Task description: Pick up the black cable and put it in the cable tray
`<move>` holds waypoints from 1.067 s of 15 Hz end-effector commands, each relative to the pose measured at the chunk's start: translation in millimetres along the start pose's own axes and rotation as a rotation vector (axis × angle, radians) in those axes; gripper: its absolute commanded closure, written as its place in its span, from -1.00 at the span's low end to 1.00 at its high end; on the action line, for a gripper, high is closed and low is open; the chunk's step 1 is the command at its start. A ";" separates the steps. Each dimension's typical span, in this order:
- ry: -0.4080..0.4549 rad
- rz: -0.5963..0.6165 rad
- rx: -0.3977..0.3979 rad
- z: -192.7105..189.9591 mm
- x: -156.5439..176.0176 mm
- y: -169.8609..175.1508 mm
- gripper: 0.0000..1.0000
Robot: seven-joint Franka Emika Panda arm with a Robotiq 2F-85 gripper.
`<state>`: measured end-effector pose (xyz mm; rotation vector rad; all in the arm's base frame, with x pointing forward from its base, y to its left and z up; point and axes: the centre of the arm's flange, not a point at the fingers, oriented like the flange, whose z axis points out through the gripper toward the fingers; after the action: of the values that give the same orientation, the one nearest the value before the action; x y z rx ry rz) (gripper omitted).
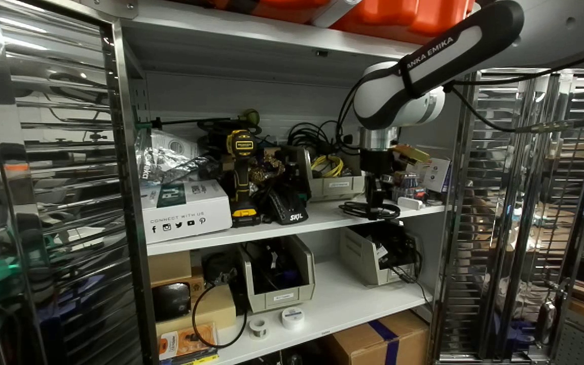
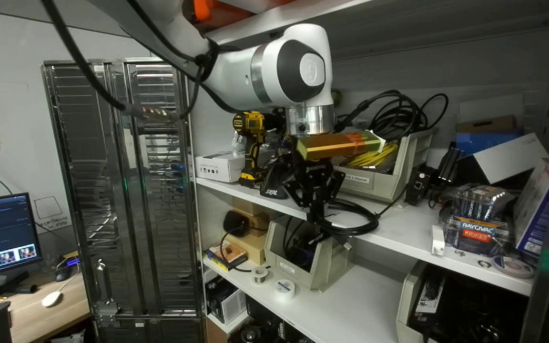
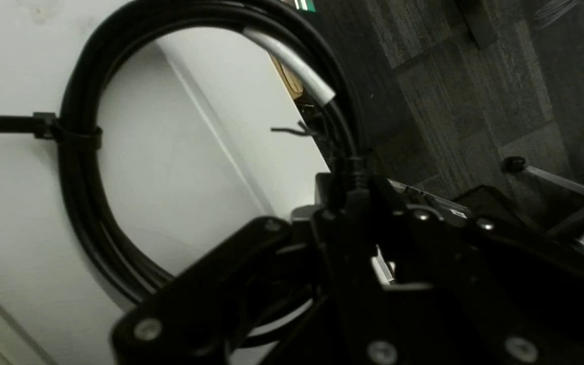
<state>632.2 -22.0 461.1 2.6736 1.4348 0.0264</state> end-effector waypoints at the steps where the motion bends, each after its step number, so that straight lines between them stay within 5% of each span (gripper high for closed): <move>1: -0.008 -0.013 -0.004 -20.9 -21.0 -49.5 0.70; 8: 0.087 0.129 -0.175 -47.0 -27.9 -74.3 0.73; 16: 0.339 0.423 -0.349 -79.4 9.5 -40.7 0.74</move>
<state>578.7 6.1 524.8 2.6889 0.9504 0.5762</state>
